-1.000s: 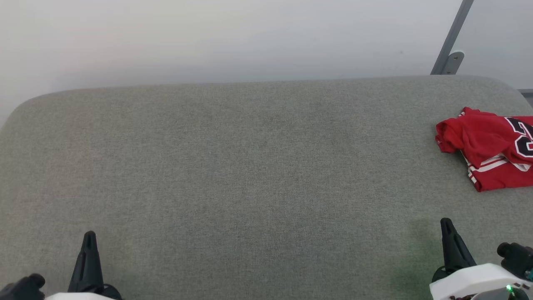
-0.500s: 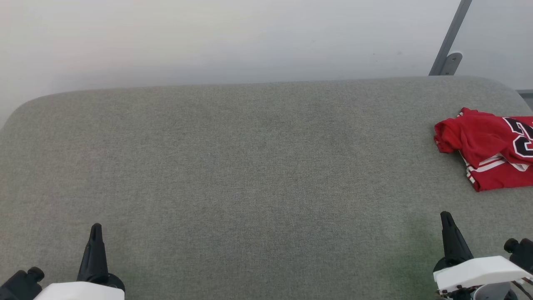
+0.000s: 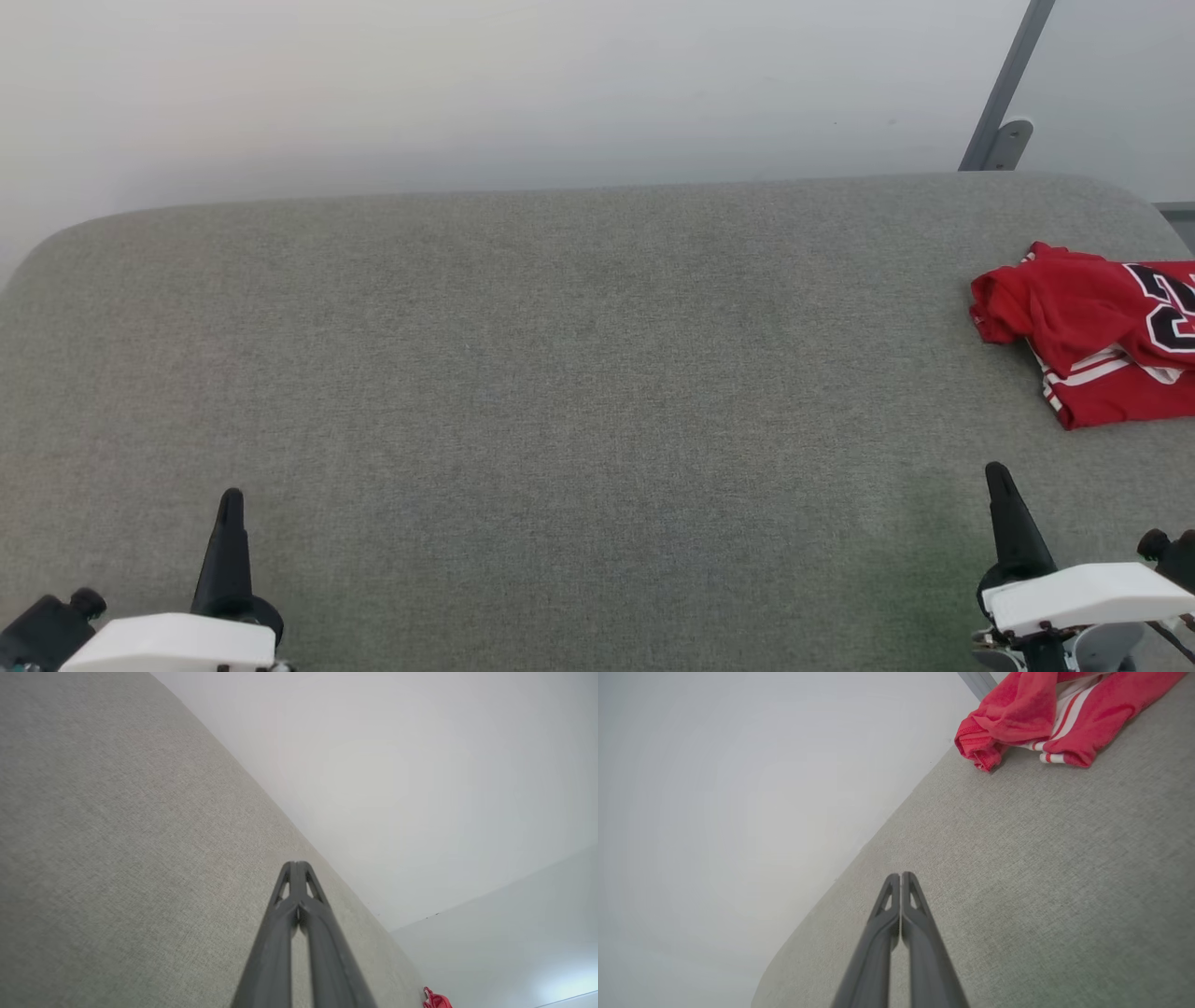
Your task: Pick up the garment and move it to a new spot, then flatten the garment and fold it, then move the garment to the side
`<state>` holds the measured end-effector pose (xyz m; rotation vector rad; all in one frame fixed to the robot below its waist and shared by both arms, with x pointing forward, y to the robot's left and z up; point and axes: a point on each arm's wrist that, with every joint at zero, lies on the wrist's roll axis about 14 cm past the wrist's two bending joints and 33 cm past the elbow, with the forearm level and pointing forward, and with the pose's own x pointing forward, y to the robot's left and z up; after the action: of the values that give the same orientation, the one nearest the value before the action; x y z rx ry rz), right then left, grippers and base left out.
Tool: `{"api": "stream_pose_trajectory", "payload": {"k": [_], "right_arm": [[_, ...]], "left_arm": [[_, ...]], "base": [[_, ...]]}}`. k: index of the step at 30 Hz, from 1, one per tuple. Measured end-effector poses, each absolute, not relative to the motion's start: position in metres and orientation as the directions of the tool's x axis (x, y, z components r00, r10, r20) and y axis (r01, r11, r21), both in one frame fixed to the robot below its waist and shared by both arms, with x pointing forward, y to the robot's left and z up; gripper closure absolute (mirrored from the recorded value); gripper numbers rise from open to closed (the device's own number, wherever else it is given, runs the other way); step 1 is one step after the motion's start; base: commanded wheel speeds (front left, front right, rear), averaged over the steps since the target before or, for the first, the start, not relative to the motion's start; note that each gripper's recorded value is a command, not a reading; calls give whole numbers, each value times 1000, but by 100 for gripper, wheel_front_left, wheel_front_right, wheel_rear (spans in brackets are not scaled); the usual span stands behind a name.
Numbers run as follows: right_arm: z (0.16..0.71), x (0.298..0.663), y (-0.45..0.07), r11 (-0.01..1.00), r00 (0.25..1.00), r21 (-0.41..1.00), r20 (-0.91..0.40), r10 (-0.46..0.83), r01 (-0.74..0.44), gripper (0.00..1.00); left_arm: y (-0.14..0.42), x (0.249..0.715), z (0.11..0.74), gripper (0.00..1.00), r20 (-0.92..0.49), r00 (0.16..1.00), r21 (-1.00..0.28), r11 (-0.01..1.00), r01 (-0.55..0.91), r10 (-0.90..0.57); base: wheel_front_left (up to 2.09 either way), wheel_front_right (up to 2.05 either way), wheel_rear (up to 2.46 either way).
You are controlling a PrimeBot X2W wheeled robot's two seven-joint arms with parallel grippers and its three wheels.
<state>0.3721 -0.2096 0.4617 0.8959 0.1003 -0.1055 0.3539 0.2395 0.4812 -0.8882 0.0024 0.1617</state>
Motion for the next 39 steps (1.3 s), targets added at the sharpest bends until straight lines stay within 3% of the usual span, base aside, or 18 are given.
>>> {"api": "stream_pose_trajectory", "payload": {"k": [39], "right_arm": [[483,382,-205,276,996,957,-83,-26,87,100]], "left_arm": [[218,373,489,100,-61,996,-957,281,-78,67]], "base": [[0,0,0]]}}
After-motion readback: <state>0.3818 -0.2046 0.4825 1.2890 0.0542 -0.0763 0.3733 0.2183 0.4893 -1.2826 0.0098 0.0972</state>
